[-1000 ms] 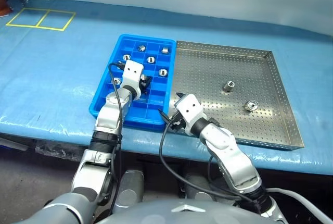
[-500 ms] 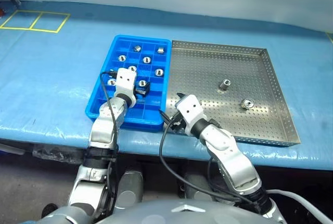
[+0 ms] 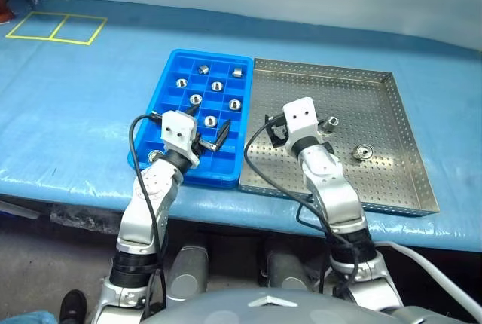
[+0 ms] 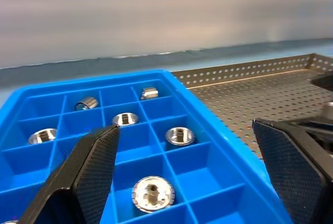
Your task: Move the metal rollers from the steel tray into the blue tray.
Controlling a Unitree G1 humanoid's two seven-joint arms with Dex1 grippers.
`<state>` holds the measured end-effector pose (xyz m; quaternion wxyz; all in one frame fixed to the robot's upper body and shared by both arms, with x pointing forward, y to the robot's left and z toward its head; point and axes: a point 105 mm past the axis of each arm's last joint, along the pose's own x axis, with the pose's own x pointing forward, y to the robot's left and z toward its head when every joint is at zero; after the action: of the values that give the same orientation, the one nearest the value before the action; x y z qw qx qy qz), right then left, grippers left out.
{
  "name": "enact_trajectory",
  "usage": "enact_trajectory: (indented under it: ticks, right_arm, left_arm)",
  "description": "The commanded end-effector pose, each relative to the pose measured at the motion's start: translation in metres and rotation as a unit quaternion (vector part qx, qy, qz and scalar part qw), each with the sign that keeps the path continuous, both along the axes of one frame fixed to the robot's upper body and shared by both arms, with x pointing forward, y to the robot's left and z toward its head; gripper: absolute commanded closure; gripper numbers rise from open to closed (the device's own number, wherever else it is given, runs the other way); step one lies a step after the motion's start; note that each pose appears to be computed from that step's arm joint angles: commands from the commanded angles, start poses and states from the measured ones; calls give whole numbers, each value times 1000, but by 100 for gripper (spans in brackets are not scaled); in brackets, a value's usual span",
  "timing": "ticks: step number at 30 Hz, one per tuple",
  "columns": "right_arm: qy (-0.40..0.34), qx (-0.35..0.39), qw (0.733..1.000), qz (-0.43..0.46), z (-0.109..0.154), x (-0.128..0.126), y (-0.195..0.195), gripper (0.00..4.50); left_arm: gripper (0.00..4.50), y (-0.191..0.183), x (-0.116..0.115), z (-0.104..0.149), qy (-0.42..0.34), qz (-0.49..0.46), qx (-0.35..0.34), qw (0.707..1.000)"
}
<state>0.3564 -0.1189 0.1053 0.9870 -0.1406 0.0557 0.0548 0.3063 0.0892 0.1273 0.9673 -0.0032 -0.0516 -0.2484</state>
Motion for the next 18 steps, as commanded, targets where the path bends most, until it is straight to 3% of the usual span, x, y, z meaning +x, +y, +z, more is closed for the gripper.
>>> enact_trajectory:
  ticks: [1, 8, 12, 18]
  right_arm:
    - [-20, 3, 997, -74, 10, 15, -26, 0]
    - [1, 17, 966, -257, -6, 26, -97, 0]
    - [22, 38, 958, -282, -23, 26, -111, 0]
    - [60, 128, 952, -272, -51, 23, -108, 0]
  left_arm:
    - [3, -6, -9, 16, -29, -20, -11, 999]
    - [3, -8, -12, 11, -16, -21, -7, 1000]
    - [3, -9, -11, 9, -13, -19, -12, 1000]
    - [3, -12, -11, 8, -10, -24, -15, 1000]
